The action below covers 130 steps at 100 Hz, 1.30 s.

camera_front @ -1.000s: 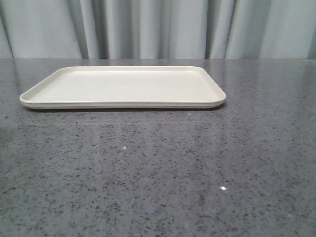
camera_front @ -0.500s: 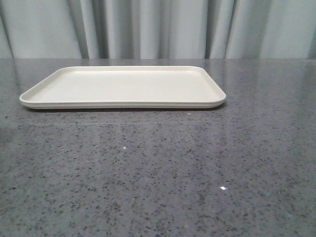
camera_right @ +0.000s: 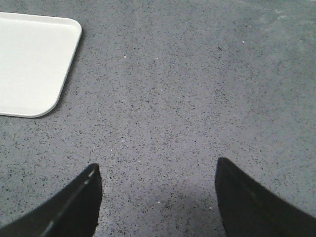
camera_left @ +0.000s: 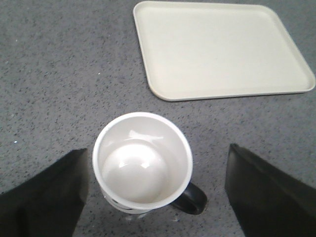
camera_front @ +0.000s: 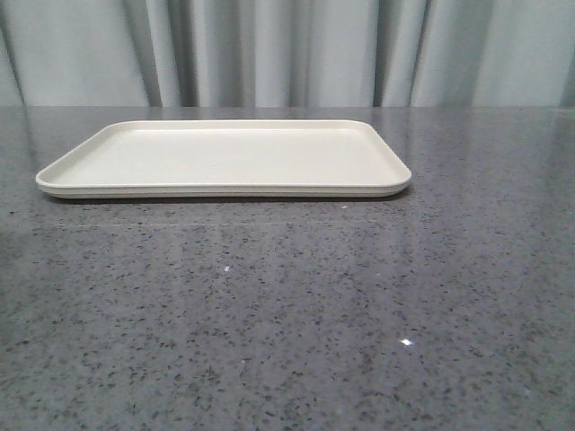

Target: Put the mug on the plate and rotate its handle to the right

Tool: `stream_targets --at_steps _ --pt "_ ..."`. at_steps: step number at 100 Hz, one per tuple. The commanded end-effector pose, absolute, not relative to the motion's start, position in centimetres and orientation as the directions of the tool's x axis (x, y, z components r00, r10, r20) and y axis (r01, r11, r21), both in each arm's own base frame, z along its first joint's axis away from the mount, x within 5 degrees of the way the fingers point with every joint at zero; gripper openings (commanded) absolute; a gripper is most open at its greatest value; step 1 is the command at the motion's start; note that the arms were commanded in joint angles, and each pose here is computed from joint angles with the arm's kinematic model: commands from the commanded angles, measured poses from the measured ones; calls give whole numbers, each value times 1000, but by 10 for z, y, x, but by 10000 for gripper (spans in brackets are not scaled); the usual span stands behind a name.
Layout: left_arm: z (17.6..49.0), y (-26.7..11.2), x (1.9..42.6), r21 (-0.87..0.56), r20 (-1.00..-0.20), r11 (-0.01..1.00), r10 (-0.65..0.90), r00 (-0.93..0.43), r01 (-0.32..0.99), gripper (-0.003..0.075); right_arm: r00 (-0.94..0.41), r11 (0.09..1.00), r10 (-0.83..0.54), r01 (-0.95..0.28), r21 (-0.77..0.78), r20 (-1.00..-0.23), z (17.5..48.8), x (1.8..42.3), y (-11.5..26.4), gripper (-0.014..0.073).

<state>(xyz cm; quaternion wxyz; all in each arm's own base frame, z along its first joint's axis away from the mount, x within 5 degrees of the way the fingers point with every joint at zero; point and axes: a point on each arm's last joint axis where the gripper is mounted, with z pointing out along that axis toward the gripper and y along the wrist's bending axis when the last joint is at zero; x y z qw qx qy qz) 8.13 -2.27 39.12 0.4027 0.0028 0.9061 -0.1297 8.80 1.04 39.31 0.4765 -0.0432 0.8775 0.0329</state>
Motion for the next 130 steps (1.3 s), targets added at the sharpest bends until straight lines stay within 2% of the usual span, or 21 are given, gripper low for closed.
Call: stream_targets --at_steps 1,54,84,105,130 --pt "398 -21 93 -215 -746 972 -101 -658 94 556 -460 995 -41 -100 6 -887 408 91 10 498" --pt "347 -22 159 -163 -509 986 -65 -858 22 556 -460 995 -41 -100 6 -887 408 91 10 498" --pt "334 -21 176 -130 -450 991 -44 -892 17 549 -460 995 -41 -100 6 -887 408 91 10 498" --pt "330 -22 181 -122 -434 992 -27 -900 29 440 -460 995 -41 -100 6 -887 408 91 10 498" --pt "329 -22 182 -122 -429 992 -26 -903 29 197 -460 995 -41 -100 6 -887 408 91 10 498"
